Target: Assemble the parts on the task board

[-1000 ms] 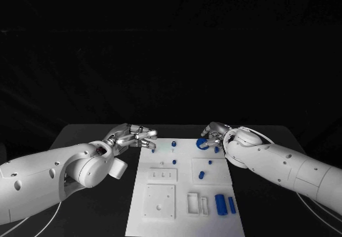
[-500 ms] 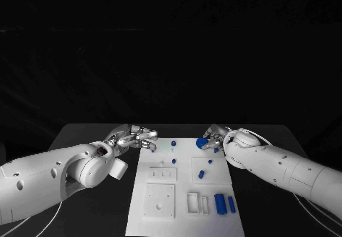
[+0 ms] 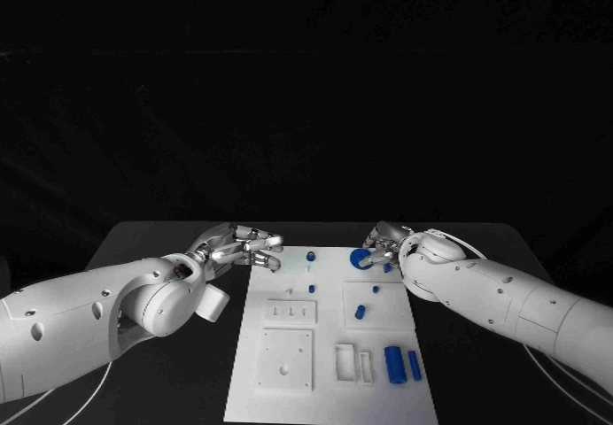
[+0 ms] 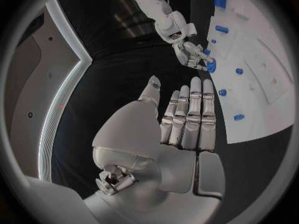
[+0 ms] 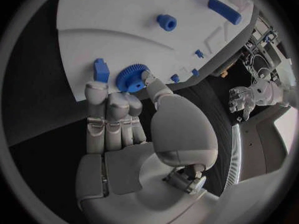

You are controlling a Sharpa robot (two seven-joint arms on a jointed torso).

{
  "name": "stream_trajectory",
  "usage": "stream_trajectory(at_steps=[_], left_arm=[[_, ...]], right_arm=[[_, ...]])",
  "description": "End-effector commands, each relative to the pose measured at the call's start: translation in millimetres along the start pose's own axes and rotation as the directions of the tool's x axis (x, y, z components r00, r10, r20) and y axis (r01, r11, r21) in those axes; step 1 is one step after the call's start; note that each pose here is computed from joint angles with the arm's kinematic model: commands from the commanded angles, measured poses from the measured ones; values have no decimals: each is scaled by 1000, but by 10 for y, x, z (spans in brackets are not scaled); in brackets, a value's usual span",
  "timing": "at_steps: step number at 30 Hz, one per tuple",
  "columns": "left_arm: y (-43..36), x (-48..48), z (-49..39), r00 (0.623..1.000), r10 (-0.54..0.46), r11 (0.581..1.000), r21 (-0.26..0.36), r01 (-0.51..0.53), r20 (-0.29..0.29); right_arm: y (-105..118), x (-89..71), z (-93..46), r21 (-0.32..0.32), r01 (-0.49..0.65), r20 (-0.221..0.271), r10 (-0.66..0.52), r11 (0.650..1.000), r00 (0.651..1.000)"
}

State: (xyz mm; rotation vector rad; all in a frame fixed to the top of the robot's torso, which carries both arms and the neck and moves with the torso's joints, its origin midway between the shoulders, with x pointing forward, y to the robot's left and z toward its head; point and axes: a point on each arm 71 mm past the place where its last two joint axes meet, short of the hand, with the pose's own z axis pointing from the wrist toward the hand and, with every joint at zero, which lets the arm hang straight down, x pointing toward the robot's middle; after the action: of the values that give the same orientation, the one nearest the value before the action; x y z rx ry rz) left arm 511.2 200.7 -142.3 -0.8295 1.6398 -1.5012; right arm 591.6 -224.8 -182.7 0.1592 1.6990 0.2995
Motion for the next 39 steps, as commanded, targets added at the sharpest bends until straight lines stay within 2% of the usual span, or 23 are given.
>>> stream_trajectory(at_steps=[1,8,17,29,39], left_arm=[[-7,23,4,1000,-6,1000,6,7,-20],[-1,24,6,1000,-7,1000,3,7,-21],[21,28,8,1000,-9,1000,-1,9,-22],[30,26,5,1000,-9,1000,-3,9,-21],[31,23,1,1000,-9,1000,-3,9,-19]], right_arm=[[0,71,-5,-1,19,-50,-19,1000,999],[9,67,-8,-7,53,-37,-53,999,998],[63,49,-38,-30,128,31,-127,991,991],[151,9,-89,-60,167,115,-159,984,981],[237,1,-142,-91,166,141,-152,982,978]])
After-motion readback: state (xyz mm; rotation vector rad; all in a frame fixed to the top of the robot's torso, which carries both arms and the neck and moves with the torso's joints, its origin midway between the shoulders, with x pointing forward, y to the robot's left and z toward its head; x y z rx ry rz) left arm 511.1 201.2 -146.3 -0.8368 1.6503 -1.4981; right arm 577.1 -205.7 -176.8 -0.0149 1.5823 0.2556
